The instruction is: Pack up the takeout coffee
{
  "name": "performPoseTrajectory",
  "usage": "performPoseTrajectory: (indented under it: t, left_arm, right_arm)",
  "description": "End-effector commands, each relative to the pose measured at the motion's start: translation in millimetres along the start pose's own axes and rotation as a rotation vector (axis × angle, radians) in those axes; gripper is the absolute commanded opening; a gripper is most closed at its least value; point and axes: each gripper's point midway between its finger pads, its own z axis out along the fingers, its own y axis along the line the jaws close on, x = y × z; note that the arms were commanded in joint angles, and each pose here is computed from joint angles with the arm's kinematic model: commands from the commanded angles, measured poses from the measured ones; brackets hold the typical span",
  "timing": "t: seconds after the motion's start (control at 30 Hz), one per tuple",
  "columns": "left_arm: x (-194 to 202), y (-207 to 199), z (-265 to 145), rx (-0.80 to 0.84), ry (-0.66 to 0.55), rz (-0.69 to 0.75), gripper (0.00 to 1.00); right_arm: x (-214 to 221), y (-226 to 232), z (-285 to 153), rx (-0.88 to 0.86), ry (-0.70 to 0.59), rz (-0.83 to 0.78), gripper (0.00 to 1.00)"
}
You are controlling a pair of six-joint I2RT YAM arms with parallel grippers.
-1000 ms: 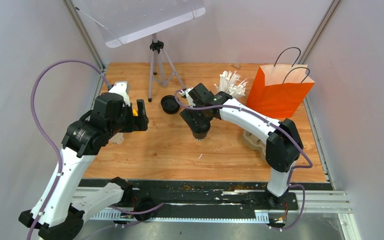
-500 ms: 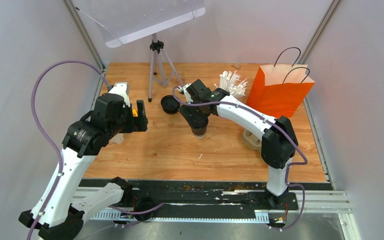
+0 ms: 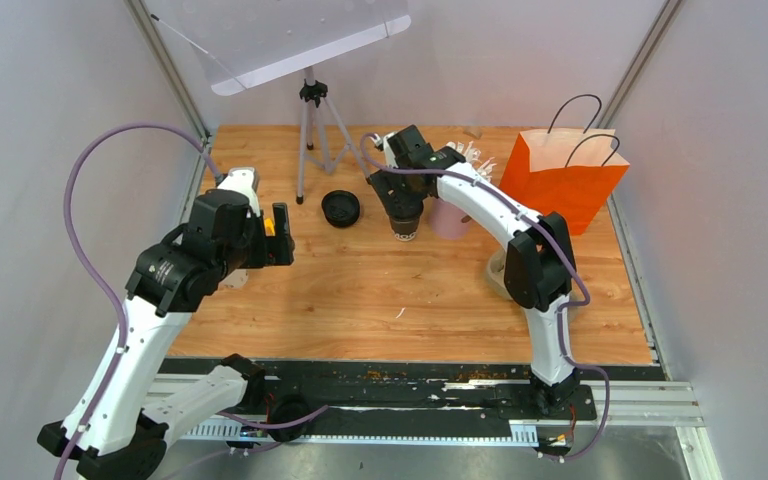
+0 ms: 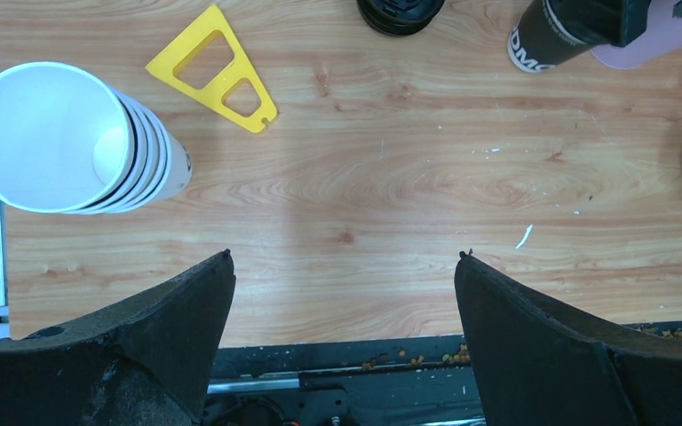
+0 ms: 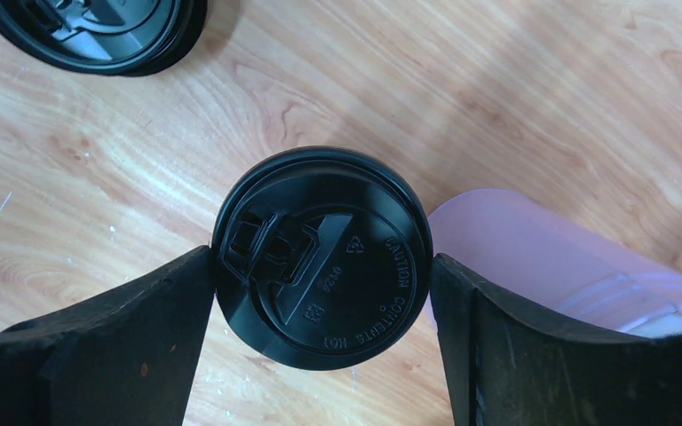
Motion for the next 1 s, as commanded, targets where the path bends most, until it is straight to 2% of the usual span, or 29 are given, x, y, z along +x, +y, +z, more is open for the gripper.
performPoseTrajectory:
  t: [0.0, 0.2, 0.37, 0.67, 0.83, 0.97]
  left_arm:
    - [0, 4, -1, -0.013, -0.014, 0.008, 1.0]
    - [6, 5, 4, -0.026, 0.007, 0.01, 1.0]
    - [6, 7, 7, -0.046, 0.013, 0.004, 1.0]
    - [-1, 15, 14, -0.13, 0.028, -0.02, 1.0]
    - [-8, 16, 15, -0.139, 0.031, 0.001, 1.0]
    - [-6, 32, 17, -0.211, 0.056, -0.058, 0.93]
  right_arm:
    - [-27, -7, 2, 0.012, -0.077, 0.002, 0.84]
    - [-23, -9, 9, 0.016, -0.061, 0.008, 0.89]
    - [-35, -11, -5, 0.013, -0.084, 0.011, 1.0]
    - [-61, -10, -47, 0.0, -0.176, 0.012, 1.0]
    - [-66, -8, -58, -0.02, -0.175, -0.002, 0.98]
    - [-80, 10, -91, -0.117, -0.222, 0.018, 0.93]
